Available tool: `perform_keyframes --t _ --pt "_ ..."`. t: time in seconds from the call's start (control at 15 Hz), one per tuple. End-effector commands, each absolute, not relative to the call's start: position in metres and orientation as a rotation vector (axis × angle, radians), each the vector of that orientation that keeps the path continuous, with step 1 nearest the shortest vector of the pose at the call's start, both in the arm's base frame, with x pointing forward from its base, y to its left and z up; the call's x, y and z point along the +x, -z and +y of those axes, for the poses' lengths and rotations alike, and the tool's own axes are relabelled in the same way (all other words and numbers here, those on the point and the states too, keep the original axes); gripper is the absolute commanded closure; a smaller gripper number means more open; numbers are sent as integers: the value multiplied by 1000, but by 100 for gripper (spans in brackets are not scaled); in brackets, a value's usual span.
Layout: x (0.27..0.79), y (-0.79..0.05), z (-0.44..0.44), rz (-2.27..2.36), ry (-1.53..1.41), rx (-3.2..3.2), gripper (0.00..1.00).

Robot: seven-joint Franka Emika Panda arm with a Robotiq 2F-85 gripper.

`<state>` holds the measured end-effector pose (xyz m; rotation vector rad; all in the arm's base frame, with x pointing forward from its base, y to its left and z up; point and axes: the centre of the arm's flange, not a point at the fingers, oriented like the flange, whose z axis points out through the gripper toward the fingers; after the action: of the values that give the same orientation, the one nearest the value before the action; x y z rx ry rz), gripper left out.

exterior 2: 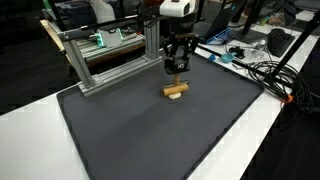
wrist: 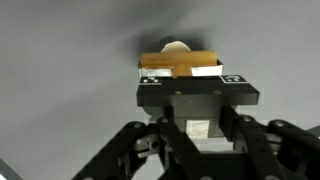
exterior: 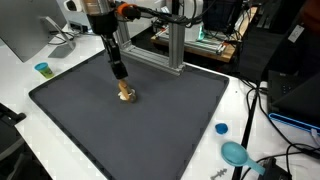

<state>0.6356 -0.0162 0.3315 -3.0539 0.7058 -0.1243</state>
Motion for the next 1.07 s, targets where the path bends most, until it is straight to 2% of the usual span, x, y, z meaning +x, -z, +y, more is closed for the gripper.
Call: perform_keyframes --t 0.0,0.27,1.0 --pt "665 -321 -19 786 148 -3068 79" --pt "672 -302 -14 790 0 -3107 79" --pt "705 -295 -35 880 136 -3025 79"
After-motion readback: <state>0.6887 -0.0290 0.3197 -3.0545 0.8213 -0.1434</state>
